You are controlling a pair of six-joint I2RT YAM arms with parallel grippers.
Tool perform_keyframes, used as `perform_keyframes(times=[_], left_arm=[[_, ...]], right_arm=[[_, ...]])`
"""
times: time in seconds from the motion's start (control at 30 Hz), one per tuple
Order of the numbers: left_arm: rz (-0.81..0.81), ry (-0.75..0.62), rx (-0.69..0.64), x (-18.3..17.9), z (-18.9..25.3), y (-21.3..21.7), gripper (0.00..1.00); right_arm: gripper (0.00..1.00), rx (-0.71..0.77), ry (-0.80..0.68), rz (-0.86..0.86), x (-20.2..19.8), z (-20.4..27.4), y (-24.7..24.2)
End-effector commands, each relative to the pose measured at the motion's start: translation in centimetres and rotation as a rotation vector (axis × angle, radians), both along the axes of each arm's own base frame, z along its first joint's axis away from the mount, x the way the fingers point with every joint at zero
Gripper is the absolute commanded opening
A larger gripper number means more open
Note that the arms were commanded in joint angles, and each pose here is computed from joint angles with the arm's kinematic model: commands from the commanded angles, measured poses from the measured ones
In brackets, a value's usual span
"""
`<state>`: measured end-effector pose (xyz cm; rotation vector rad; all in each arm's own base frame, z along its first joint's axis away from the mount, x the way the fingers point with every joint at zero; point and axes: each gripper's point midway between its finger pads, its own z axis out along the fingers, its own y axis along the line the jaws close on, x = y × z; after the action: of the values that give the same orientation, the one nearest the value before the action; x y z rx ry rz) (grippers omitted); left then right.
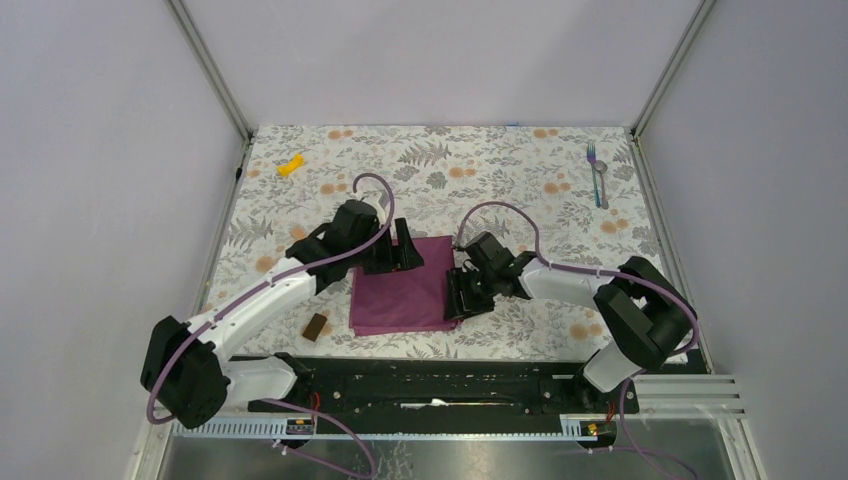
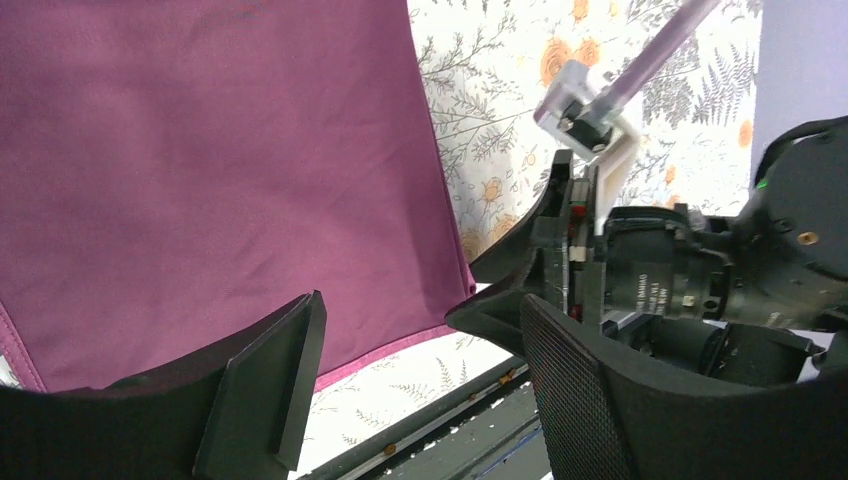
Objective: Fold the napkin into a case and place the utensils inside
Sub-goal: Smooth out the lower triangle-folded napkin at the center of the board.
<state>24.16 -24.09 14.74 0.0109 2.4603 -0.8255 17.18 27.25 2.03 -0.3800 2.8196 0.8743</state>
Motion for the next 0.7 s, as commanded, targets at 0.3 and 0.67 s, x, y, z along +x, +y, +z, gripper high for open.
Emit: perform_keyframes(times=[0.3,0.67], left_arm=[[0.031,-0.099,-0.053,0.8,3.0,1.3,0.77],[0.057,-0.063,-0.076,1.0,1.3,2.4,0.77]], right_arm=[[0.08,-0.279,-0.011,-0.031,-1.0,-2.7,-3.9],[0.0,-0.128,0.047,-0.053,0.1,-2.1,-6.3]])
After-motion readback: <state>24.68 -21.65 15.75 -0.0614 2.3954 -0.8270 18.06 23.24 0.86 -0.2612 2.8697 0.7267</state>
